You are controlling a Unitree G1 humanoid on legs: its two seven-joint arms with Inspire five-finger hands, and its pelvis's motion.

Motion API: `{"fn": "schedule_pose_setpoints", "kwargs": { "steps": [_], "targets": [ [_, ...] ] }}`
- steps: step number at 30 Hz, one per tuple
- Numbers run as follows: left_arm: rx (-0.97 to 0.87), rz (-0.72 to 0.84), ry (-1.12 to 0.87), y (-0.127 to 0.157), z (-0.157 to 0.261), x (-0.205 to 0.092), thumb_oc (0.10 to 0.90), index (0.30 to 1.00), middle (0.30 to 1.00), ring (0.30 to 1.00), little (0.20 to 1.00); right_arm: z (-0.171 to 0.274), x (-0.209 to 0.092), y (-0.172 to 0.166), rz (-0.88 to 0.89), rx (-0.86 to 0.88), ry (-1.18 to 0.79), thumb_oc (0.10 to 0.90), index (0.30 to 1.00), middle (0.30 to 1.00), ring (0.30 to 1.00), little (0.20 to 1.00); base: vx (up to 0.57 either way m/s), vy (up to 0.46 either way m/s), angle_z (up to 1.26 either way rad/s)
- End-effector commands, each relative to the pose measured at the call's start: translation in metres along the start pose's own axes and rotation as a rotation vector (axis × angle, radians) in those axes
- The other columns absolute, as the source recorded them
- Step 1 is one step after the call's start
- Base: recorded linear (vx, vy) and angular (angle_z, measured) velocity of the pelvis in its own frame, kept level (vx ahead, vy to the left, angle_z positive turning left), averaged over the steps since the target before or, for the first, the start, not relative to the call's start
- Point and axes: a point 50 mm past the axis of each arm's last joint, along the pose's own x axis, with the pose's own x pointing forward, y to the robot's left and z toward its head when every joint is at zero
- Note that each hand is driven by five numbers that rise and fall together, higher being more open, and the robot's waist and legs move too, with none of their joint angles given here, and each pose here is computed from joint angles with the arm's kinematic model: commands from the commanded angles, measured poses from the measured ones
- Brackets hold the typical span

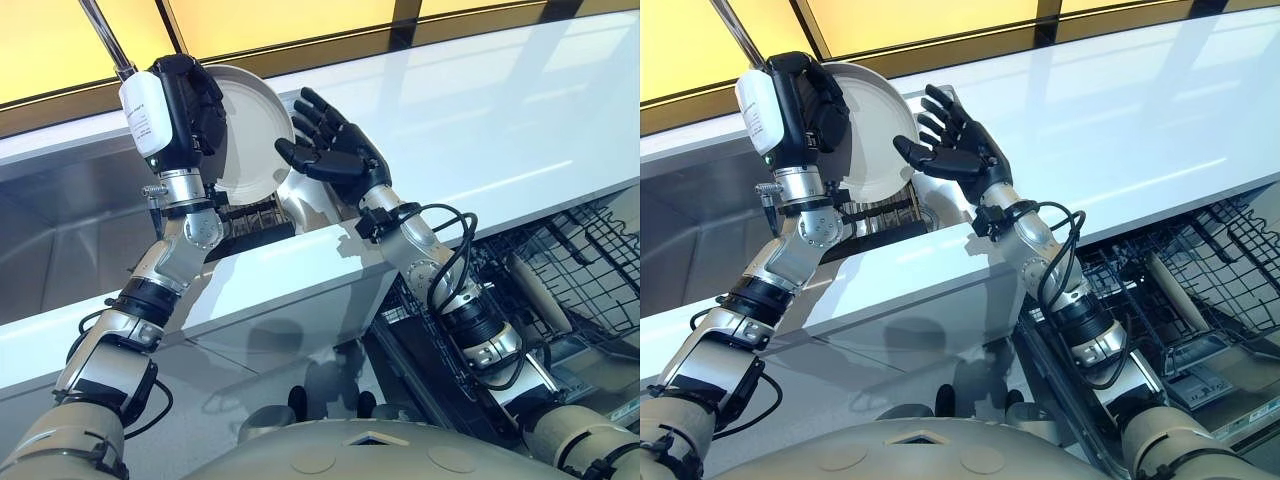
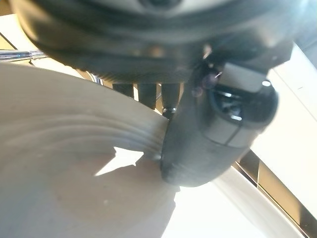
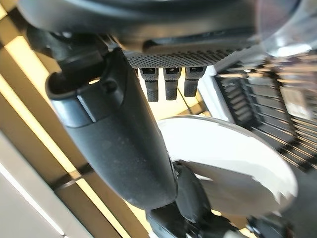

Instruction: Pick up plates and place into dishwasher.

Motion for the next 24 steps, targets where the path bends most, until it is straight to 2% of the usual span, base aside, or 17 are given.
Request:
{"fn": "schedule_pose_setpoints", "kwargs": {
  "steps": [1,7,15,20,24],
  "targets": [
    [-0.031,0.133,-0.124,0.012,0.019,0.038,0.100,0.300,0.300,0.300,0.200,0.016,0.007,0.033,0.179,0.064,-0.104,0.800,0.900,0.900,0.900,0.900,0.00,0.000,0.00],
    [-0.105,0.133,-0.148,0.009,0.028,0.035,0.100,0.300,0.300,0.300,0.200,0.007,0.006,0.033,0.162,0.062,-0.067,0.800,0.900,0.900,0.900,0.900,0.00,0.000,0.00],
    [-0.316,0.089,-0.210,-0.001,0.059,0.022,0.100,0.300,0.300,0.300,0.200,0.010,0.009,0.036,0.133,0.114,-0.103,0.800,0.900,0.900,0.900,0.900,0.00,0.006,0.02],
    [-0.449,0.003,-0.150,-0.010,0.068,0.006,0.100,0.300,0.300,0.300,0.200,0.018,0.006,0.039,0.116,0.156,-0.187,0.800,0.900,0.900,0.900,0.900,0.00,0.002,0.02],
    [-0.490,-0.066,-0.082,-0.017,0.065,-0.013,0.100,0.300,0.300,0.300,0.200,0.023,0.001,0.039,0.106,0.149,-0.230,0.800,0.900,0.900,0.900,0.900,0.00,0.000,0.00]
  ]
}}
